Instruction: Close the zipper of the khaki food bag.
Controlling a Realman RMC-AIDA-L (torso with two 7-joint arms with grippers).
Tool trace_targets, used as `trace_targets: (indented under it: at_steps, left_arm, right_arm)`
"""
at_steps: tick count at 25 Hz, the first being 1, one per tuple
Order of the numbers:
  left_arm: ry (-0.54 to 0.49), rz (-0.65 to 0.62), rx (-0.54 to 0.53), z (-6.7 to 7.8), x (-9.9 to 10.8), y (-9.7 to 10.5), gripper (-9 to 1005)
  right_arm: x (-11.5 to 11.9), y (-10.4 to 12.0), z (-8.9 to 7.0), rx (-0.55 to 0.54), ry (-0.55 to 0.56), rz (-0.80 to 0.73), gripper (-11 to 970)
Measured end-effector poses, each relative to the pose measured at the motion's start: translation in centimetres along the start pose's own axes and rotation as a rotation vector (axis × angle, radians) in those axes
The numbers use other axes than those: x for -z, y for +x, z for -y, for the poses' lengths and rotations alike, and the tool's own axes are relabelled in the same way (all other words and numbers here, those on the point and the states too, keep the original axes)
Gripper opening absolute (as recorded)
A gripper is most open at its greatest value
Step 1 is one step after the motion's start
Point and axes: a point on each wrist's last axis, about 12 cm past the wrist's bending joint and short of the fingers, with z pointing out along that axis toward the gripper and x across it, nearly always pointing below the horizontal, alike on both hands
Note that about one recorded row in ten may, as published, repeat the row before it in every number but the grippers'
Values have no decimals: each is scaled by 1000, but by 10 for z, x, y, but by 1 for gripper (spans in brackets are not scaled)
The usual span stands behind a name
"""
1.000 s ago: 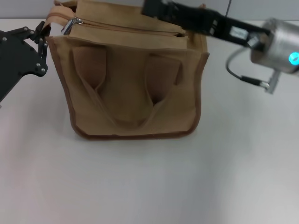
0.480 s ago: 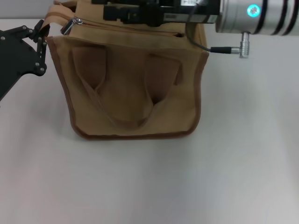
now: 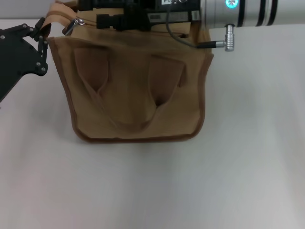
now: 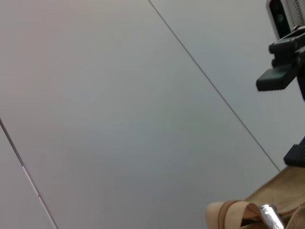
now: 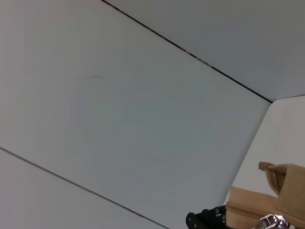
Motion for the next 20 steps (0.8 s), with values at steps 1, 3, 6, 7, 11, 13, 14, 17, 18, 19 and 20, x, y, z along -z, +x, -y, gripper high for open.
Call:
trace_targets:
  at_steps: [1,3,6,7,11,13,14,17,18,19,20]
  left_arm:
    - [1,2,2,0,-1,0,25]
    - [1,3,5,1,-2,0,25]
    - [3,9,10,2,-3,-1,25]
    - [3,10,10,2,-4,-1,25]
    - [5,16,9,2,-6,-2,26]
    - [5,22,8,1,-6,-2,26]
    - [5,26,8,1,-6,-3,27]
    - [6,40,8,1,-6,-4,27]
    - [5,44,8,1,-6,-5,27]
    - [5,47,8,2,-6,-5,27]
    - [5,49,8,2,-5,-5,28]
  right_arm:
    - [-3,-1,0,-2,8,1,776]
    - [-4,-1,0,-3,12,1,775]
    - [-9,-2,-1,-7,22,-8,775]
    - [-9,-2,-1,-7,22,-8,775]
    - [-14,-2,-1,-17,45,-33,776]
    - [-15,-2,-1,-19,49,-35,776]
    - [-16,-2,-1,-19,49,-37,776]
    - [-18,-2,-2,-22,52,-35,776]
    - [-18,-2,-2,-24,53,-33,775]
    - [-19,-3,-2,-25,55,-30,775]
    - [-20,-3,-2,-24,55,-30,775]
